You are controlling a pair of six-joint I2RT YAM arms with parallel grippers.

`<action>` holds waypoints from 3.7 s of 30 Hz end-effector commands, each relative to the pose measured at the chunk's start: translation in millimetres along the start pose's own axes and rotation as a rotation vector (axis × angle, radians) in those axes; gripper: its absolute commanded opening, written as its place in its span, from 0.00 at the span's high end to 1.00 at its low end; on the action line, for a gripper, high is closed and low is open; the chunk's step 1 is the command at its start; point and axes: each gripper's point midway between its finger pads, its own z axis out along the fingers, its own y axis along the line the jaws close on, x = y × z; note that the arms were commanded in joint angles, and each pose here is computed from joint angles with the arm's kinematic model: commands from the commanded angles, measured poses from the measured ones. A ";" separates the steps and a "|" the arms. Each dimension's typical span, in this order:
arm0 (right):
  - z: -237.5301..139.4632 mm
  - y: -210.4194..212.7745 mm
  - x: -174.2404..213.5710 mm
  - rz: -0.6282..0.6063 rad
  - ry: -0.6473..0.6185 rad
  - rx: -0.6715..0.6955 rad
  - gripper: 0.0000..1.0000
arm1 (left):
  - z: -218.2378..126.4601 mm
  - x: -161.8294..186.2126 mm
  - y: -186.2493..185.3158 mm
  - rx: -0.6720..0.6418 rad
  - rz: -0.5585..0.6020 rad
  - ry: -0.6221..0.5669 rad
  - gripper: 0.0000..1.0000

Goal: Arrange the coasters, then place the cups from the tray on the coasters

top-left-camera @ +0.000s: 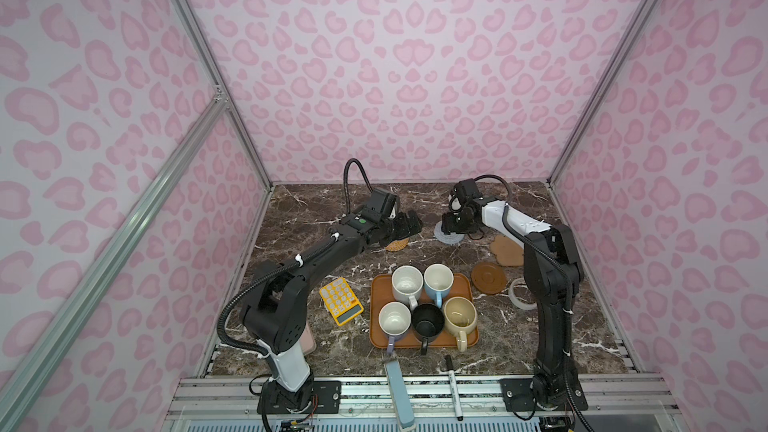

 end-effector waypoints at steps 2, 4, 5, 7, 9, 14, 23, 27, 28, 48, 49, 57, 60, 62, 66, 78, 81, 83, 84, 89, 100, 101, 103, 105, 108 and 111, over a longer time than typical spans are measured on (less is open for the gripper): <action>12.5 -3.3 6.5 -0.009 0.047 0.016 0.39 | 2.2 -0.7 -6.2 0.031 -0.002 0.000 0.02; 16.2 -2.5 6.2 -0.010 0.053 0.012 0.41 | 1.8 0.7 -6.5 0.032 0.000 0.002 0.02; 17.9 -2.6 6.2 -0.011 0.056 0.014 0.42 | 1.4 0.7 -6.0 0.032 -0.001 0.002 0.02; 21.1 -3.6 7.5 -0.010 0.066 0.023 0.42 | 1.1 2.6 -5.9 0.038 -0.004 0.007 0.02; 23.9 -3.8 10.0 -0.012 0.079 0.026 0.42 | -0.4 2.9 -7.0 0.041 -0.003 0.004 0.02; 29.6 -3.1 17.6 -0.037 0.111 0.050 0.42 | -3.6 3.3 -6.5 0.033 0.002 0.003 0.02; 33.5 13.0 42.5 -0.089 0.175 0.061 0.44 | -8.1 12.8 -0.2 0.026 -0.002 0.019 0.02; 32.2 24.9 51.8 -0.097 0.197 0.038 0.44 | -13.0 11.3 -0.8 0.022 0.002 0.010 0.02; 32.0 26.9 53.8 -0.103 0.202 0.040 0.44 | -13.5 11.1 -0.7 0.020 0.004 0.007 0.02; 32.2 63.5 73.3 -0.127 0.232 -0.024 0.46 | -18.0 13.3 5.6 0.002 0.002 -0.001 0.02; 32.1 65.0 72.9 -0.130 0.232 -0.024 0.46 | -17.4 14.0 6.5 0.000 0.002 0.002 0.02; 33.8 56.0 66.3 -0.115 0.223 0.027 0.47 | -18.3 15.0 7.4 -0.001 -0.002 0.002 0.02; 29.6 59.5 55.7 -0.113 0.195 -0.003 0.46 | -20.1 13.6 6.1 0.000 0.001 -0.002 0.02; 23.4 65.8 47.3 -0.131 0.173 -0.024 0.44 | -21.9 12.2 4.6 0.001 0.002 -0.007 0.02; 5.3 74.3 30.0 -0.149 0.127 -0.051 0.37 | -30.7 5.3 3.1 -0.009 0.001 -0.037 0.02; -76.0 79.7 11.8 -0.128 -0.018 -0.091 0.23 | -71.1 -3.6 -18.9 0.056 0.019 -0.079 0.02; -106.6 69.5 14.4 -0.098 -0.080 -0.073 0.02 | -88.4 -5.4 -29.3 0.092 0.024 -0.099 0.02; -128.5 60.6 18.0 -0.080 -0.120 -0.070 0.01 | -99.8 -6.6 -33.7 0.107 0.026 -0.114 0.02; -136.4 55.7 21.8 -0.068 -0.126 -0.074 0.01 | -105.4 -6.9 -35.8 0.115 0.026 -0.121 0.02; -163.7 22.1 51.0 0.001 -0.138 -0.082 0.01 | -120.8 0.3 -46.9 0.178 0.032 -0.107 0.02; -153.9 -32.5 120.4 0.156 -0.064 -0.072 0.01 | -101.4 35.3 -91.1 0.245 0.146 0.024 0.02; -148.9 -34.4 125.8 0.166 -0.049 -0.071 0.01 | -97.8 37.6 -92.5 0.238 0.148 0.030 0.02; -139.6 -37.0 134.9 0.183 -0.016 -0.072 0.05 | -90.8 43.3 -93.8 0.219 0.156 0.046 0.02; -130.8 -39.6 142.4 0.191 0.010 -0.064 0.10 | -82.8 47.9 -93.0 0.196 0.161 0.063 0.02; -123.5 -45.6 147.9 0.200 0.012 -0.036 0.17 | -73.9 54.3 -94.5 0.184 0.167 0.086 0.02; -116.3 -49.8 153.8 0.200 0.024 -0.017 0.22 | -64.5 60.6 -95.2 0.168 0.166 0.107 0.02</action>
